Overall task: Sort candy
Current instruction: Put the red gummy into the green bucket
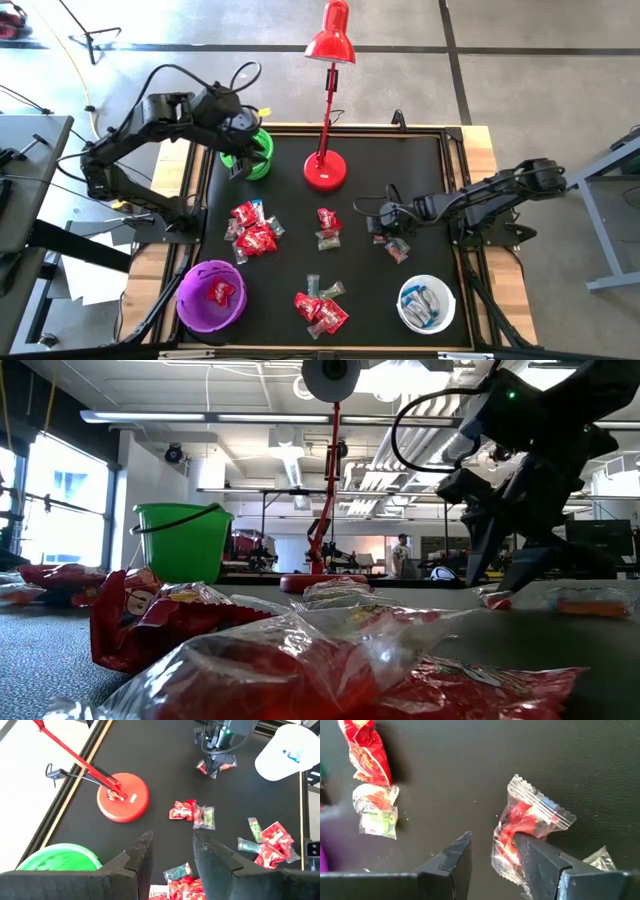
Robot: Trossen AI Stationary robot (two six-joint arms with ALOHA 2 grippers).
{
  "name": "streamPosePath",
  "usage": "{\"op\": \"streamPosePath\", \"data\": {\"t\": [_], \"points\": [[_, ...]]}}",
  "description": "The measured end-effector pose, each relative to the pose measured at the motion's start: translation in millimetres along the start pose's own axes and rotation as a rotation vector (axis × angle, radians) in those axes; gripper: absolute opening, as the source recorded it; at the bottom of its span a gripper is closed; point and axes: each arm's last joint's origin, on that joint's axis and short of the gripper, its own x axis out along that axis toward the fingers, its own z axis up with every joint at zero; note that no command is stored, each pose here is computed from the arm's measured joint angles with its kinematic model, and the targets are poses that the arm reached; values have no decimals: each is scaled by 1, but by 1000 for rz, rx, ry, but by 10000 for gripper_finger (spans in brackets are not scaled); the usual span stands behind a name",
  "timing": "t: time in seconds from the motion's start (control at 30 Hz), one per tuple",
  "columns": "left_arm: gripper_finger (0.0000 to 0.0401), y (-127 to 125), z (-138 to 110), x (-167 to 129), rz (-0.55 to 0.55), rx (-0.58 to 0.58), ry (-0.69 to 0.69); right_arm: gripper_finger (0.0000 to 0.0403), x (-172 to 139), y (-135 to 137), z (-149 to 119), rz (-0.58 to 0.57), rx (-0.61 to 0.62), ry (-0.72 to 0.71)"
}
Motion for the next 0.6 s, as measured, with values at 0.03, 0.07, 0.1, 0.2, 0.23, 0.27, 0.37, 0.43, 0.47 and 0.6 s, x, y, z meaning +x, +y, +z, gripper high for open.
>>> {"op": "streamPosePath", "data": {"t": [0.03, 0.07, 0.1, 0.2, 0.23, 0.27, 0.37, 0.43, 0.47, 0.6], "points": [[122, 1, -1, -2, 3, 2, -3, 154, -1, 1, 0, 19, 7, 2], [122, 2, -1, -3, 6, 3, -6, 154, -2, 3, 0, 38, 15, 3], [122, 3, -2, -4, 8, 5, -10, 154, -4, 4, 0, 50, 16, 1], [122, 5, -3, -8, 17, 12, -21, 154, -9, 5, 0, 68, 18, -3], [122, 6, -3, -9, 21, 17, -24, 154, -9, 5, 0, 68, 22, -2], [122, 6, -4, -10, 23, 18, -26, 154, -10, 5, 0, 66, 23, 0], [122, 8, -4, -11, 30, 12, -28, 154, -13, 6, 0, 85, 24, 13], [122, 9, -4, -11, 33, 9, -28, 154, -14, 6, 0, 83, 24, 14], [122, 10, -4, -11, 36, 13, -28, 154, -14, 6, 0, 82, 24, 14], [122, 10, -4, -11, 37, 29, -28, 154, -14, 3, 0, 49, 25, 15]]}}
